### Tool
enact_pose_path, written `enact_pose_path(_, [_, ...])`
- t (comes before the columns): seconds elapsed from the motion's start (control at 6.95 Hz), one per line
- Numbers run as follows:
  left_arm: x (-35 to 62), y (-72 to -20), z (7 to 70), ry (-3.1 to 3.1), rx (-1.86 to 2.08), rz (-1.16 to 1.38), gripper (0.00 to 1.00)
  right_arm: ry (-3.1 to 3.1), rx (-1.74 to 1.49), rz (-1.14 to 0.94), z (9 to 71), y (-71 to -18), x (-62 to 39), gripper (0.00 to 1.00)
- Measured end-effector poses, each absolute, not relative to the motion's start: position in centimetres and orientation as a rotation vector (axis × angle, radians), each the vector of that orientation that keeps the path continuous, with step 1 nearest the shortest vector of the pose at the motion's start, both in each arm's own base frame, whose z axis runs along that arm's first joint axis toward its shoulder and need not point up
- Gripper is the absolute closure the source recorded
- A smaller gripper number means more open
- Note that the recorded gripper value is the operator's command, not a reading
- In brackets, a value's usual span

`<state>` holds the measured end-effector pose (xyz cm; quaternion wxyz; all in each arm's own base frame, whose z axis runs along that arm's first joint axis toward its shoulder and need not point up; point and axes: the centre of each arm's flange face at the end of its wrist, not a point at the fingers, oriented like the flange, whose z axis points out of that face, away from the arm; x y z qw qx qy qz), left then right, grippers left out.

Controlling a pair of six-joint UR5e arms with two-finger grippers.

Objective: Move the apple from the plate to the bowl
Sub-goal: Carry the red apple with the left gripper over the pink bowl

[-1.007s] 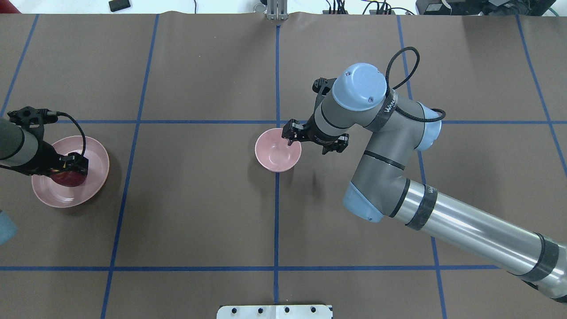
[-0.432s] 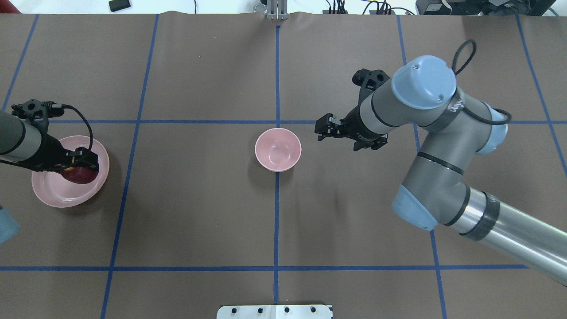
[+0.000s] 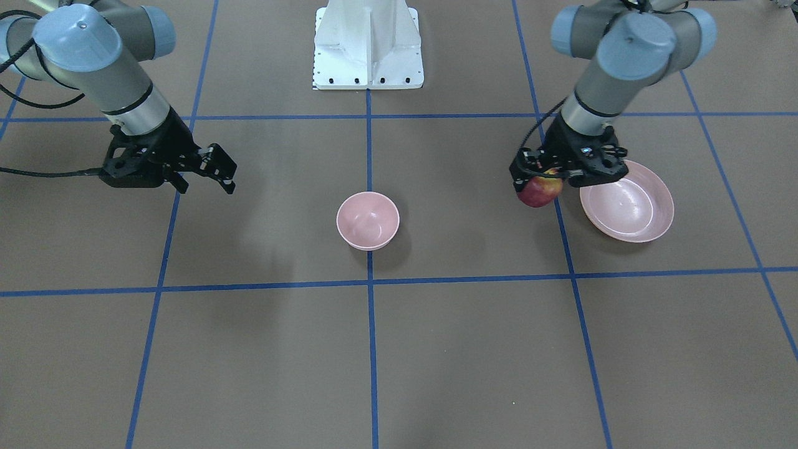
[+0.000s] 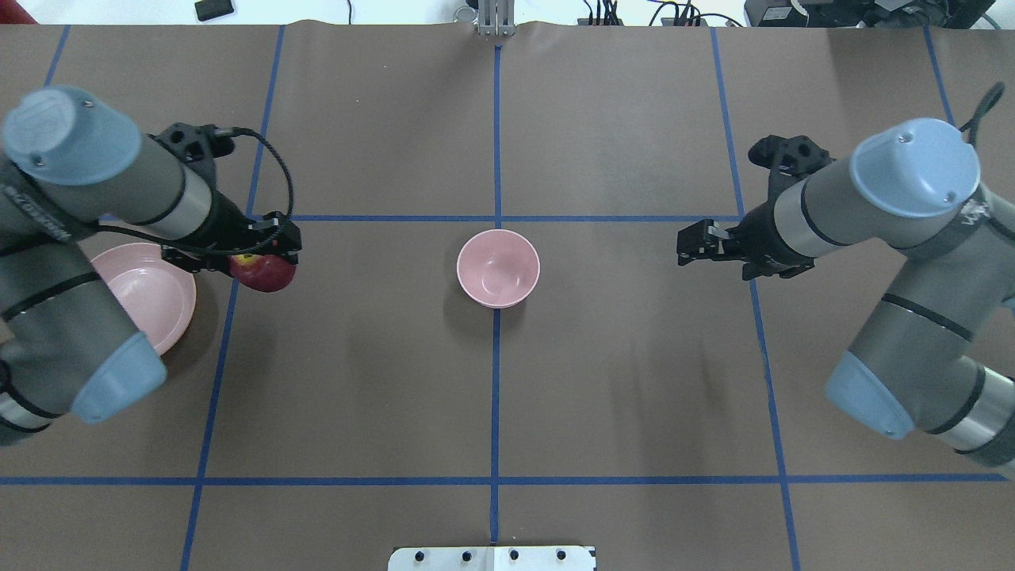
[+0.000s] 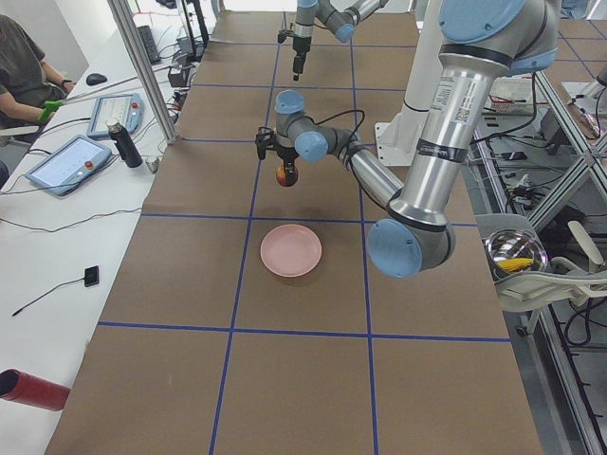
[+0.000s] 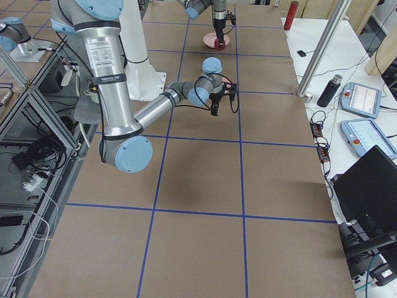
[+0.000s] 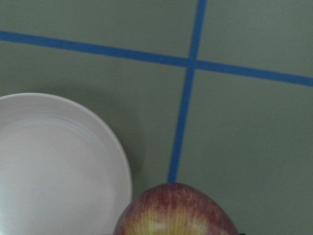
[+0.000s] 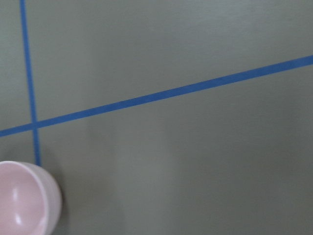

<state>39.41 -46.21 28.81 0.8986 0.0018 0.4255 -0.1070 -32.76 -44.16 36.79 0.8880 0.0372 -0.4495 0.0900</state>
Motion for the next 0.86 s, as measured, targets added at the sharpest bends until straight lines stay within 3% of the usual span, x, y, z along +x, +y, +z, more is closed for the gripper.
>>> enact_pose_path(0.58, [58.0,-48.8,12.1,0.836,-0.02,-0.324,1.0,-0.827,0.11,0.076,45.4,-43.9,-22.7,0.0])
enact_pose_path(0.86, [61.7,-49.3,10.0,0.804,-0.03,-0.32,1.0,-0.819,0.1,0.073,46.6,-44.4,-21.9,0.0])
